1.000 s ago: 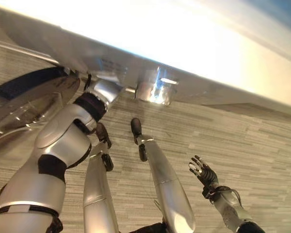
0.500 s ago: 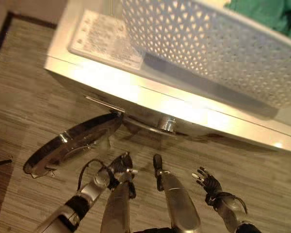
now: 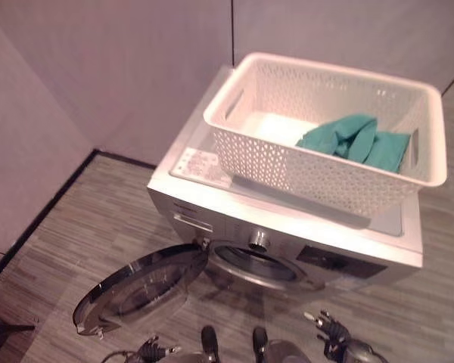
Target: Grab the laundry basket,head to the washer,open it,put in the laundry and shut it.
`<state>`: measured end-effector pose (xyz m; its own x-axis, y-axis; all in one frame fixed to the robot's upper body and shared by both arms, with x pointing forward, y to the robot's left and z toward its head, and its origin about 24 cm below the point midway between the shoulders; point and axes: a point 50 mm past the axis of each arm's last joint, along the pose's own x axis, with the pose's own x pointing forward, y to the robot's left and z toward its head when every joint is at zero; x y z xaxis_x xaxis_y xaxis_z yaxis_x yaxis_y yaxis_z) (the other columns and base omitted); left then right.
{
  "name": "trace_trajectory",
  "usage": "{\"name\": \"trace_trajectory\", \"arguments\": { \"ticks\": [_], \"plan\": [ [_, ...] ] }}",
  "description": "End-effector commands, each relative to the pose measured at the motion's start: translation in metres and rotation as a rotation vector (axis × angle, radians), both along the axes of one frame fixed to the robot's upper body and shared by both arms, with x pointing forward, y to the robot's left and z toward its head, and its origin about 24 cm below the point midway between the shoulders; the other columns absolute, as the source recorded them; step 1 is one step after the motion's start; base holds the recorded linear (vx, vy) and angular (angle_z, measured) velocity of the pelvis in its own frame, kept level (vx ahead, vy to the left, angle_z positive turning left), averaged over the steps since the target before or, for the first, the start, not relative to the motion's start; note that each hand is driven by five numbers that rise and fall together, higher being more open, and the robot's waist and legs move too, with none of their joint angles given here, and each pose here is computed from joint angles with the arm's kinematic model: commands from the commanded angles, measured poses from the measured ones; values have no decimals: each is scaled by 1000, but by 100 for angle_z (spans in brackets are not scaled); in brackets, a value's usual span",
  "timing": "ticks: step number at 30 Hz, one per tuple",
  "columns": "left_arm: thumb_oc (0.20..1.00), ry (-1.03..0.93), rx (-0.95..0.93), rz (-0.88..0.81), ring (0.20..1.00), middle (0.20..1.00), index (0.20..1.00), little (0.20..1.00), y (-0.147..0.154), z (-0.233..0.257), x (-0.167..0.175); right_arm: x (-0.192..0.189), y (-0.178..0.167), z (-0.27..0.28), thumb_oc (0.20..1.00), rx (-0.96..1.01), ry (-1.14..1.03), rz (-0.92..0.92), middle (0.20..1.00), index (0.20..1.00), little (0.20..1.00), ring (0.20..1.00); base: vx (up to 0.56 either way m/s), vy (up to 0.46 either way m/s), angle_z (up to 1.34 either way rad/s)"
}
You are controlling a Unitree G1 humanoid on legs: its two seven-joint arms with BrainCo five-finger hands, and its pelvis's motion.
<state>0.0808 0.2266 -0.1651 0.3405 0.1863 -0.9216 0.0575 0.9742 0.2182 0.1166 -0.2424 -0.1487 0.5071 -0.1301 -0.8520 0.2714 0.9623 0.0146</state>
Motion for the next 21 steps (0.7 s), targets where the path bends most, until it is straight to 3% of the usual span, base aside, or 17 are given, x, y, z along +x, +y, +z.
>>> {"name": "trace_trajectory", "arguments": {
  "ticks": [1,8,21],
  "plan": [
    [1000,102,47,70,1000,1000,1000,1000,17,-2,-25,-18,-5,-4,1000,-20,63,13,1000,1000,1000,1000,127,-41,6],
    [1000,197,46,155,1000,1000,1000,1000,25,-3,-66,-59,-7,-13,1000,-25,208,29,1000,1000,1000,1000,95,-18,5],
    [1000,182,40,137,1000,1000,1000,1000,21,-4,-60,-60,-2,-15,1000,-19,223,37,1000,1000,1000,1000,2,7,8]
  ]
}}
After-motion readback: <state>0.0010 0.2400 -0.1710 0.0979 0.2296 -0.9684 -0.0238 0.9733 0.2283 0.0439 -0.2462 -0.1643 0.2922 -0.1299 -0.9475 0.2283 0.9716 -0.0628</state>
